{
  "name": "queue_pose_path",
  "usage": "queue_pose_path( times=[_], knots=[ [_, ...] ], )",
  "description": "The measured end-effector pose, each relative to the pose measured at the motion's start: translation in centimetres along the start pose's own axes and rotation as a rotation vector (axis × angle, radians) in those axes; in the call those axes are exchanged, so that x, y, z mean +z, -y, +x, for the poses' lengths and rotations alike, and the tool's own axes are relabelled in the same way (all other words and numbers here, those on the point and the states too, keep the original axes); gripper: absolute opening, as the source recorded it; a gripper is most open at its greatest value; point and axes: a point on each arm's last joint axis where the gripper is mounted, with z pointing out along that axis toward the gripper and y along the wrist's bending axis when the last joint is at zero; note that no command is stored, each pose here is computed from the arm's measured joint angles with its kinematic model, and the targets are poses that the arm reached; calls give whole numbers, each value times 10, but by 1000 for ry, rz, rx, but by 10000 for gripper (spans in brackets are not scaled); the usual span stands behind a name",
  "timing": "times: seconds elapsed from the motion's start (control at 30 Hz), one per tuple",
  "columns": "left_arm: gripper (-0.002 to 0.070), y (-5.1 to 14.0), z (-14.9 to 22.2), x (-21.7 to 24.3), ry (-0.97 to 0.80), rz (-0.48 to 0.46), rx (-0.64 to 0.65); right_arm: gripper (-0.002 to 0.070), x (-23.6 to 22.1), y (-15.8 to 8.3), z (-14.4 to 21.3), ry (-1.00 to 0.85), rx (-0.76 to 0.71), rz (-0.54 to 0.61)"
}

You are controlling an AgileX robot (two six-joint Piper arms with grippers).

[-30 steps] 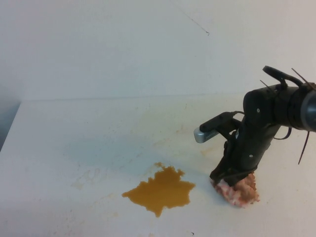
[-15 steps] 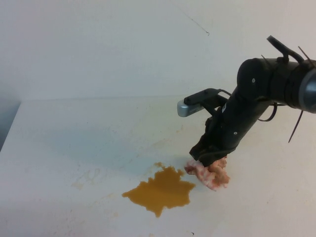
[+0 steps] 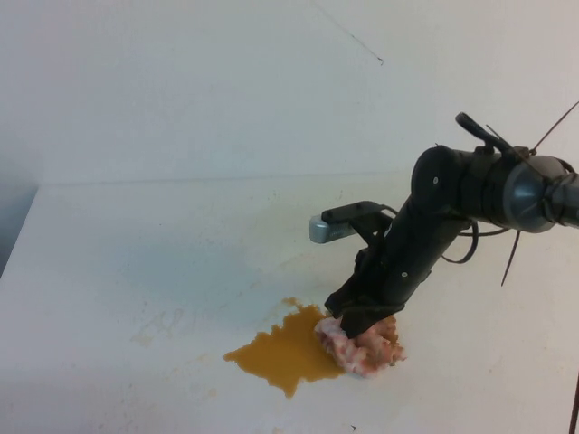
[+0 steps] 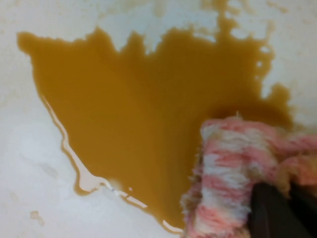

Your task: Wipe the table

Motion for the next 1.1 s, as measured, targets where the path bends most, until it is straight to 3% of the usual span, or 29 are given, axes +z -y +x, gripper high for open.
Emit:
queue_pose_path(
  times=[0.23, 0.47, 0.67, 1.1],
  knots=[
    [0, 0, 0, 0, 0, 0, 0, 14, 19, -12, -3, 3, -4, -87],
    [0, 0, 0, 0, 0, 0, 0, 14, 28, -36, -6, 25, -59, -97],
    [0, 0, 0, 0, 0, 0, 0, 13, 29, -38, -7, 30, -70, -99],
    [0, 0, 0, 0, 0, 0, 0, 13, -21, -63, -53, 138, -173, -164]
  ],
)
